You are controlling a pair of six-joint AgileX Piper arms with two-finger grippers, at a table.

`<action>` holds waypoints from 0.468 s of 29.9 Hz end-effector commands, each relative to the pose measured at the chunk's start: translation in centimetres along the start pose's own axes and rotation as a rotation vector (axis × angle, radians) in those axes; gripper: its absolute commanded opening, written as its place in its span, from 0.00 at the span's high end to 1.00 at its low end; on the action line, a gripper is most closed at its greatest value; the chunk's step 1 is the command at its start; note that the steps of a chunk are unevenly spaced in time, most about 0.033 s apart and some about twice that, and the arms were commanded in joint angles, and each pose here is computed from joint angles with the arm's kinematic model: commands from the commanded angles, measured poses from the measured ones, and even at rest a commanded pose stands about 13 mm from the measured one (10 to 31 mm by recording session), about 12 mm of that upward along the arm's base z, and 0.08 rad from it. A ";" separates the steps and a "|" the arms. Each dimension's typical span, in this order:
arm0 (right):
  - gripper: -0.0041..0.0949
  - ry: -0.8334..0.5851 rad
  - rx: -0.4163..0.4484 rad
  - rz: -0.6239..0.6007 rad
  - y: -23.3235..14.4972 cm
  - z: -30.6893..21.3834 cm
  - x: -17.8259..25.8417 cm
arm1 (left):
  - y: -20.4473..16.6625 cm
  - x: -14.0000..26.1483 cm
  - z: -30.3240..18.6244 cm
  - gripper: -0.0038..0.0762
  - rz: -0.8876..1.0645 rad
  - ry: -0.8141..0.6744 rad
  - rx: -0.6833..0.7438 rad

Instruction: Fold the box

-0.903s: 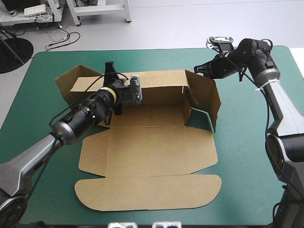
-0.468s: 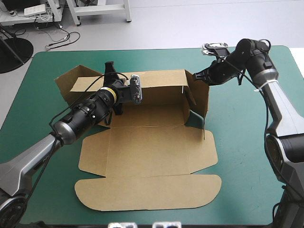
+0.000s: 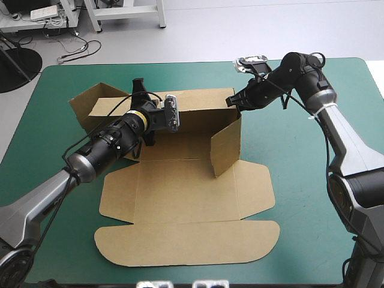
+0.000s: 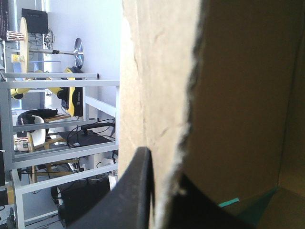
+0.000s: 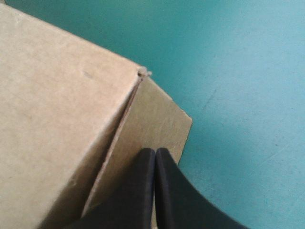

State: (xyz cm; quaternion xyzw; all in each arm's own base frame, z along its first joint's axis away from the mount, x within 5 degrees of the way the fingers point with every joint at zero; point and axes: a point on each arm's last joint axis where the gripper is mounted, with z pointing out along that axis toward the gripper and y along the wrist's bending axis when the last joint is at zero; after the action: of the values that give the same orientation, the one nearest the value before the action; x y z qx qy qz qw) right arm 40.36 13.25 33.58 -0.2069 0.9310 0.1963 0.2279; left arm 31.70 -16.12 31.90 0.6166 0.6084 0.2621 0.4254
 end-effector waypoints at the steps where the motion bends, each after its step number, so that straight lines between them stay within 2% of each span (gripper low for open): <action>1: 0.97 -0.098 0.013 -0.043 1.2 -3.1 -0.7 | 0.0 0.8 -0.7 0.96 -0.054 0.069 0.032; 9: 0.97 -0.129 0.056 -0.044 0.8 -3.0 -0.9 | 0.0 0.8 -0.7 0.96 -0.047 0.070 0.034; 14: 0.97 -0.148 0.080 -0.017 -0.2 -1.6 0.9 | 0.0 0.8 -0.7 0.96 -0.047 0.070 0.034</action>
State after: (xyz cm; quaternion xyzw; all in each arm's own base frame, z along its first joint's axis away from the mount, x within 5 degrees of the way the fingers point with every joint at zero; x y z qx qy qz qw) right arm 40.42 12.74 32.05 -0.1977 0.9343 0.1695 0.2432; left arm 31.68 -16.12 31.88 0.6169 0.6090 0.2623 0.4240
